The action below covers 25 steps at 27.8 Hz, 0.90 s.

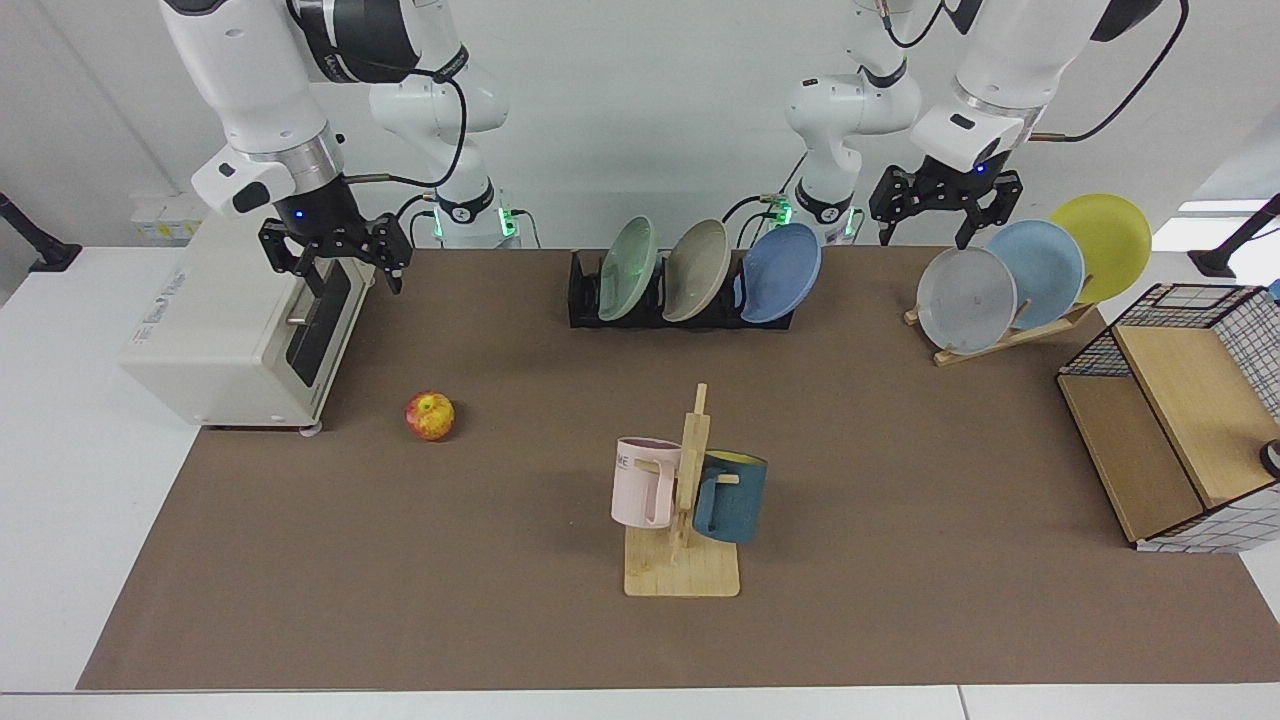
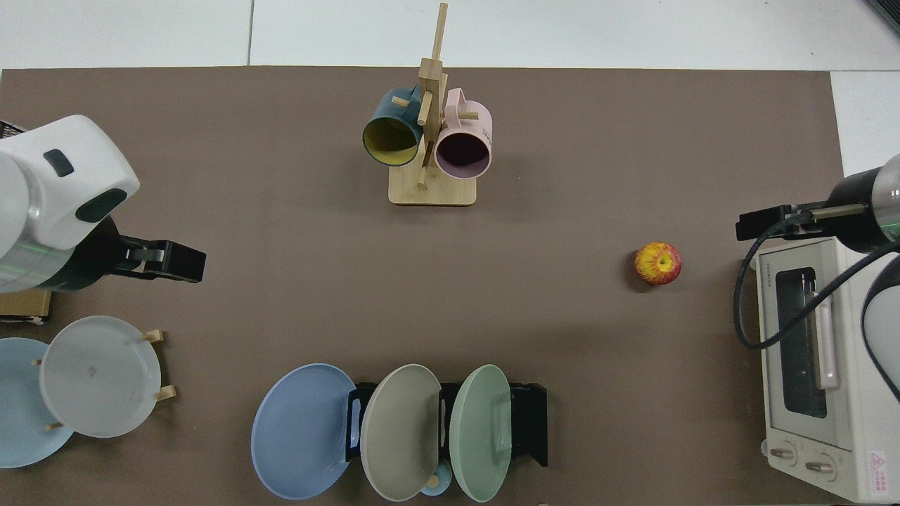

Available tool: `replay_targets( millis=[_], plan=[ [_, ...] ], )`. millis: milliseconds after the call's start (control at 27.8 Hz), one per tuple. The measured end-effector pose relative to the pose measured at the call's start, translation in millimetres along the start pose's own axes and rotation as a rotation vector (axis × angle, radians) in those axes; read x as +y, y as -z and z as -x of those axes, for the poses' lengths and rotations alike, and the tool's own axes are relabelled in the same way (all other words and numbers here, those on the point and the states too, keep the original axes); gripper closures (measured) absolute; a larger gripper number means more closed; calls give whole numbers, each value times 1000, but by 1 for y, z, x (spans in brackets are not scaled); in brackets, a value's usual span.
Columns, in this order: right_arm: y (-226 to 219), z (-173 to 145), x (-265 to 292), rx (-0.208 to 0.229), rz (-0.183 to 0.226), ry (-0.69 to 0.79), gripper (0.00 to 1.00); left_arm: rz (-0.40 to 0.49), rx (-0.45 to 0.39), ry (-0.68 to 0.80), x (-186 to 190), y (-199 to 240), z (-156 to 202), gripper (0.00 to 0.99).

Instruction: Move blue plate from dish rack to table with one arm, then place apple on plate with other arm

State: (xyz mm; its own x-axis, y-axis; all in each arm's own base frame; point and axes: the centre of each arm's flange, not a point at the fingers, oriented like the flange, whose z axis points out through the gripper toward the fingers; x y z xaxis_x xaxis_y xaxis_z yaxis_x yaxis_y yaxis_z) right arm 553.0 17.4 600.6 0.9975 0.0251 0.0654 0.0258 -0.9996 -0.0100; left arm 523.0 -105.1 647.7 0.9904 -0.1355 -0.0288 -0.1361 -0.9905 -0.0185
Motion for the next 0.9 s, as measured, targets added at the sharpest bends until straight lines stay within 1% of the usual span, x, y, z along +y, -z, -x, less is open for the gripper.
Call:
replay_targets(
  millis=[900],
  plan=[
    [-7,-4,0,1,-1,0,0,-1,13,24,-10,8,6,0]
  ],
)
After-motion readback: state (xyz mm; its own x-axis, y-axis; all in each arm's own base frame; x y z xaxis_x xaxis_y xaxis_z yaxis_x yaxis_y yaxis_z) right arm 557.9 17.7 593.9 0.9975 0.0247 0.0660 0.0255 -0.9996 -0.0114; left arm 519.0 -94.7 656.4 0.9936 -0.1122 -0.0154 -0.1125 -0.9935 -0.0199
